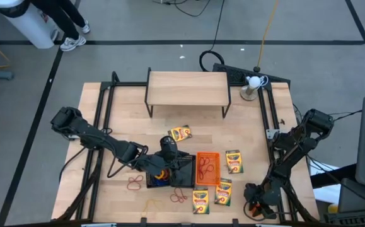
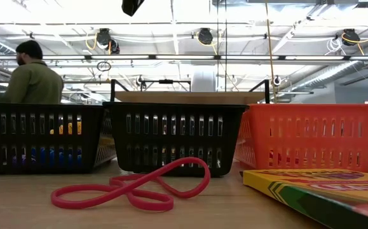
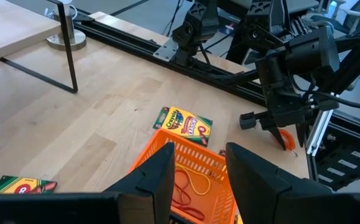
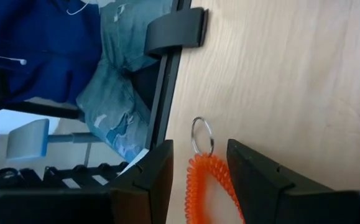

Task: Pick & Place Office Desk Supplies
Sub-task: Put the orange spring keychain into the left black bin

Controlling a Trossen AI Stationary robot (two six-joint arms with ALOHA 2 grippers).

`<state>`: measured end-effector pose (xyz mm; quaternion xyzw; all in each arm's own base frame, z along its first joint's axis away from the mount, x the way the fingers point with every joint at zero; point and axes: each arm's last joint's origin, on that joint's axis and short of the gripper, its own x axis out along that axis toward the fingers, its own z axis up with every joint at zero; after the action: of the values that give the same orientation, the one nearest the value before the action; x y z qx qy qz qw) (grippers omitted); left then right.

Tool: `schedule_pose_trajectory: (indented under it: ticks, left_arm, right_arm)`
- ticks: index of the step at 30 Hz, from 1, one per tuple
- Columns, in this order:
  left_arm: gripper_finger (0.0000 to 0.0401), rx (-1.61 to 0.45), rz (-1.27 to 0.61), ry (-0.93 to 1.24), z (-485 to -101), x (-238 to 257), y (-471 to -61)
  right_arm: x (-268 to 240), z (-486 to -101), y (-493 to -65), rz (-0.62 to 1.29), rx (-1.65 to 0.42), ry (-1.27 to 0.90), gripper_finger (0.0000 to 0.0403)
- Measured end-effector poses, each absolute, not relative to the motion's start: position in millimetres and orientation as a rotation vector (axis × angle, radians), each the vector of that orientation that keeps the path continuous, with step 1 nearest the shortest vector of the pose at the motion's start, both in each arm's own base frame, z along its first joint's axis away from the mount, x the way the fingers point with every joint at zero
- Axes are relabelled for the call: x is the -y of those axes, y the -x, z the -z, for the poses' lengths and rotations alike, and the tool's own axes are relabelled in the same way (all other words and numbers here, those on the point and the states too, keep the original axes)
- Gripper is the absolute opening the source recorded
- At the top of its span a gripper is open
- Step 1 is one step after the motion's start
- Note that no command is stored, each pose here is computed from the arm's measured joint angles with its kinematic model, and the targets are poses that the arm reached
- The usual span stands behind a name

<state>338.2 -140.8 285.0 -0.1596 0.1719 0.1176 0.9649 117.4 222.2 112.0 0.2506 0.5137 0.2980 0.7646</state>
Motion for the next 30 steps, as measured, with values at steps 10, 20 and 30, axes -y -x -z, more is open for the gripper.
schedule_pose_trajectory:
  ticks: [10, 20, 30]
  left_arm:
    - [0.0143, -0.348, -0.238, 0.323, -285.0, 140.8, -338.2]
    - [0.0143, -0.348, -0.238, 0.323, -285.1, 140.8, -338.3]
    - [0.0143, -0.347, -0.237, 0.324, -285.4, 140.9, -338.2]
  right_arm:
    - [-222.2, -112.1, -117.5, -0.645, -1.119, -0.550, 0.0141]
    - [-222.2, -112.2, -117.5, -0.650, -1.114, -0.542, 0.0141]
    - [-222.2, -112.2, -117.5, -0.652, -1.116, -0.542, 0.0099]
